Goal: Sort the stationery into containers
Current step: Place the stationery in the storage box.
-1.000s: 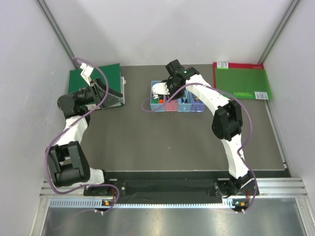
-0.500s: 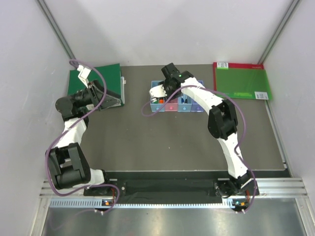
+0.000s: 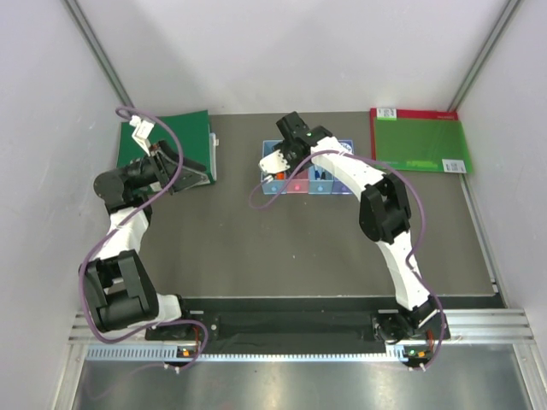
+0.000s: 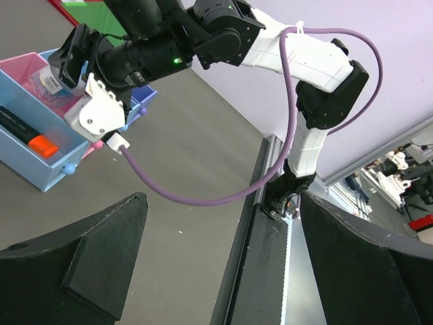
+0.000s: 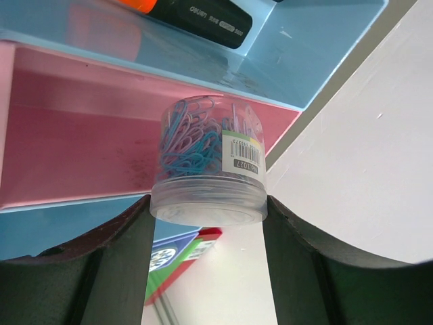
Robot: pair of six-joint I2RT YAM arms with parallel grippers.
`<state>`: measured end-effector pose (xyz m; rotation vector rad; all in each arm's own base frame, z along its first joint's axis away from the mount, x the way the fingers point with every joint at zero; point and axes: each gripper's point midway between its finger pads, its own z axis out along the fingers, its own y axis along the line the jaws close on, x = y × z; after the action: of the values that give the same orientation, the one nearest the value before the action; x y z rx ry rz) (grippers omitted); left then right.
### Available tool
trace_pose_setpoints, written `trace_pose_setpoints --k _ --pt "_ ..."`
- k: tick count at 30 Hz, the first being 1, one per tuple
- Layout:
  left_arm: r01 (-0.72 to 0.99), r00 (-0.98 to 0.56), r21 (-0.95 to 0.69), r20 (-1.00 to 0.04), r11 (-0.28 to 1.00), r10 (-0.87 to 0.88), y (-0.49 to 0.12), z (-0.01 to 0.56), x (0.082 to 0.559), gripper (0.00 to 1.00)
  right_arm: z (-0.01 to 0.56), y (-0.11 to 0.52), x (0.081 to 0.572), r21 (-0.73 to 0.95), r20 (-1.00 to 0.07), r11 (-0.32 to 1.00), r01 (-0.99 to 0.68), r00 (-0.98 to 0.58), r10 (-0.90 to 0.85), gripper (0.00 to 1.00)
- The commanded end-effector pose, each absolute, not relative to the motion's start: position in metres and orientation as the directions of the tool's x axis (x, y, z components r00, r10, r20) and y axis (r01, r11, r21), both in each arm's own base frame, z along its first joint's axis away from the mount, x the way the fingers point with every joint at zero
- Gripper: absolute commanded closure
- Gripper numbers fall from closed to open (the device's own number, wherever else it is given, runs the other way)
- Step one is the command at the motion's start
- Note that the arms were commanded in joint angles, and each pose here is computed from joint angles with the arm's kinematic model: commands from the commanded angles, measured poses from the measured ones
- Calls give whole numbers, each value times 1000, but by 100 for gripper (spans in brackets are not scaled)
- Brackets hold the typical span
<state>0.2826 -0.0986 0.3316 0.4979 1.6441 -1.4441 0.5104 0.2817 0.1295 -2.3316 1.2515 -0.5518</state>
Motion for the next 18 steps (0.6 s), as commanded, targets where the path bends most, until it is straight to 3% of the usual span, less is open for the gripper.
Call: trace_pose_setpoints --k 1,14,18 --pt "935 -228 -214 -973 282 19 -99 321 252 1 147 286 511 -553 221 -564 -614 545 -809 80" --pt "932 -228 -218 -974 288 -1 -97 320 252 1 146 282 506 -496 295 -643 -584 583 -757 80" --pt "931 -226 -218 -974 294 -9 -96 321 252 1 141 284 504 -477 310 -662 -578 594 -742 75"
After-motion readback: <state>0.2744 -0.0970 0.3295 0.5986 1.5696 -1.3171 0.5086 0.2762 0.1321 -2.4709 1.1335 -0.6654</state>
